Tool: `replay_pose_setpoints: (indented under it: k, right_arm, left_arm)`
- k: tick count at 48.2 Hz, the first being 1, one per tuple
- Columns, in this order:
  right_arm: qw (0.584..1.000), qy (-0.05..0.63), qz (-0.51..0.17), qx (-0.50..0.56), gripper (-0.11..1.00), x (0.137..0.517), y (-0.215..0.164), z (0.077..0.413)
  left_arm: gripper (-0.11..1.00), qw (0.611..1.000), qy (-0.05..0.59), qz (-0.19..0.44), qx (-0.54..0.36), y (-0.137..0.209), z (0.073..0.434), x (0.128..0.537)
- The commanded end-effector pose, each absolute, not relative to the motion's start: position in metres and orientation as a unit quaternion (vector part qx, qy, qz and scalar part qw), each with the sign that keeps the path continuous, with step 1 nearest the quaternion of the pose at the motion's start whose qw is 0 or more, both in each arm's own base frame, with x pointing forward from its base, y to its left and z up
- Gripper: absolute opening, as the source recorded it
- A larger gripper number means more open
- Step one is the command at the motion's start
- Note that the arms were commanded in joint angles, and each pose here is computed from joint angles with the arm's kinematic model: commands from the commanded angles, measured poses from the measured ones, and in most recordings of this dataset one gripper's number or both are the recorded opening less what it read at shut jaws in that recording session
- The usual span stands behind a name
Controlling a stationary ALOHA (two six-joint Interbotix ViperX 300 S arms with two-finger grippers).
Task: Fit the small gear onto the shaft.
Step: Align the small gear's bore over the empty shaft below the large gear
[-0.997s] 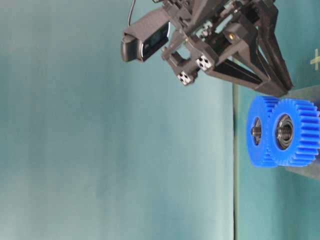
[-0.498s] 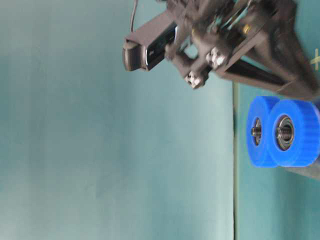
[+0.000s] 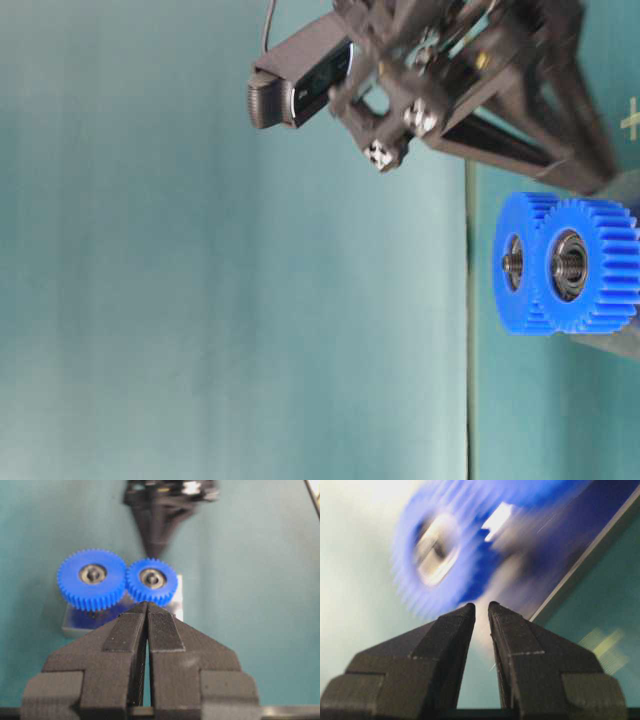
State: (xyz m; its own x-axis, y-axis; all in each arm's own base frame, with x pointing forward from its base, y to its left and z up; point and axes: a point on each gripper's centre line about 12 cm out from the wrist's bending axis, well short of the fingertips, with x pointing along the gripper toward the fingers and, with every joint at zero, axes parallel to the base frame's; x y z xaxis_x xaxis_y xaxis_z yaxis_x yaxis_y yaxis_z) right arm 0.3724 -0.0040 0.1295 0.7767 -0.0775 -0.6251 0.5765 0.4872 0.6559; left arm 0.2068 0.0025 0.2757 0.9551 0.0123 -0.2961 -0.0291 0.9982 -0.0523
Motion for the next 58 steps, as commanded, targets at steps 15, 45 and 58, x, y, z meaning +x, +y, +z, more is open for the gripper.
replay_pose_setpoints:
  k: [15, 45, 58]
  right_arm:
    - [0.827, 0.256, -0.182, 0.465, 0.26, 0.389, 0.004, 0.137]
    - [0.825, 0.250, -0.130, 0.490, 0.26, 0.392, 0.037, 0.175]
    - [0.829, 0.222, -0.159, 0.488, 0.26, 0.405, 0.002, 0.179]
  left_arm:
    - [0.00, 0.989, 0.143, 0.010, -0.028, 0.003, 0.281, 0.209]
    - [0.00, 0.990, 0.141, 0.010, -0.028, 0.002, 0.281, 0.208]
    - [0.00, 0.990, 0.141, 0.010, -0.027, 0.003, 0.280, 0.207]
